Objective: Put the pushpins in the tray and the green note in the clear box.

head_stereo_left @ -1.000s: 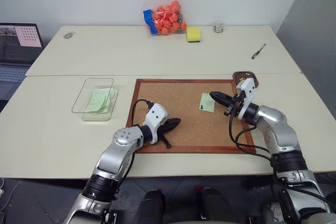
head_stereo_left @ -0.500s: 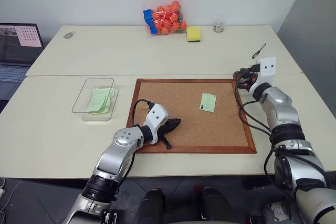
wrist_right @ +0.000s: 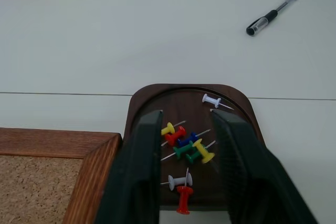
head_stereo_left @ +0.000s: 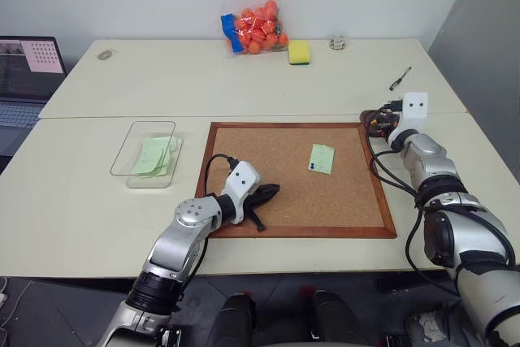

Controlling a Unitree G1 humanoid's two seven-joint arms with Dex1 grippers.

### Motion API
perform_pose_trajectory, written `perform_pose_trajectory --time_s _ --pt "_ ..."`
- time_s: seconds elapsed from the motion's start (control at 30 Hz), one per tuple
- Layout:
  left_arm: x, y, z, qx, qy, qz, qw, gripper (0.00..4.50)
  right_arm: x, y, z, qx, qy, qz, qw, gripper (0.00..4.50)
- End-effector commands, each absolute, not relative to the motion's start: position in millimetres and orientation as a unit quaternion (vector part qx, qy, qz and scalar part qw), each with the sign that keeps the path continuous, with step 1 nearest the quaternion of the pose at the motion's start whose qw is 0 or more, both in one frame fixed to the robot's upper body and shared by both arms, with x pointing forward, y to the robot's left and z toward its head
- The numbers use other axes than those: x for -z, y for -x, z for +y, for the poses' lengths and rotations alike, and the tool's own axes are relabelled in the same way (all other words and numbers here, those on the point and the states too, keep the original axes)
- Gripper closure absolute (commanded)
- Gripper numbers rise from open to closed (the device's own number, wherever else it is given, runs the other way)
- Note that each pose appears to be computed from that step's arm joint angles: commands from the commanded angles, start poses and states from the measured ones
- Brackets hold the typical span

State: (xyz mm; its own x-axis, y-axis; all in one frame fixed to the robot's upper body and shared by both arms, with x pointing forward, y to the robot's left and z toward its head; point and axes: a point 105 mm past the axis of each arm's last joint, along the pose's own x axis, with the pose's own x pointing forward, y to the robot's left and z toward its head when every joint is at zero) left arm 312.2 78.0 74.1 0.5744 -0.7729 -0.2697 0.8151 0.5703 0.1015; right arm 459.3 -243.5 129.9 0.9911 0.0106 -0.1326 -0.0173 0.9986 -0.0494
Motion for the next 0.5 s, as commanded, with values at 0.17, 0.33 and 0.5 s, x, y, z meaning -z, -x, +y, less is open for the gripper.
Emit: perform_pose_trajectory --time_s 0.17,0.33,0.5 --pt "-57.7 -302.3 76.0 0.461 -0.104 0.132 0.871 4.5 -158.6 -463.4 -253.0 0.011 0.029 0.022 0.999 0.9" --pt "-57.9 -302.5 75.9 0.461 -0.103 0.132 0.871 4.5 -171.6 -463.4 -249.4 -0.007 0.051 -0.012 0.999 0.01" --pt "-59.6 -304.0 76.3 0.459 -0.102 0.129 0.873 4.5 -177.4 -453.7 -212.0 -0.145 0.062 -0.06 0.986 0.01"
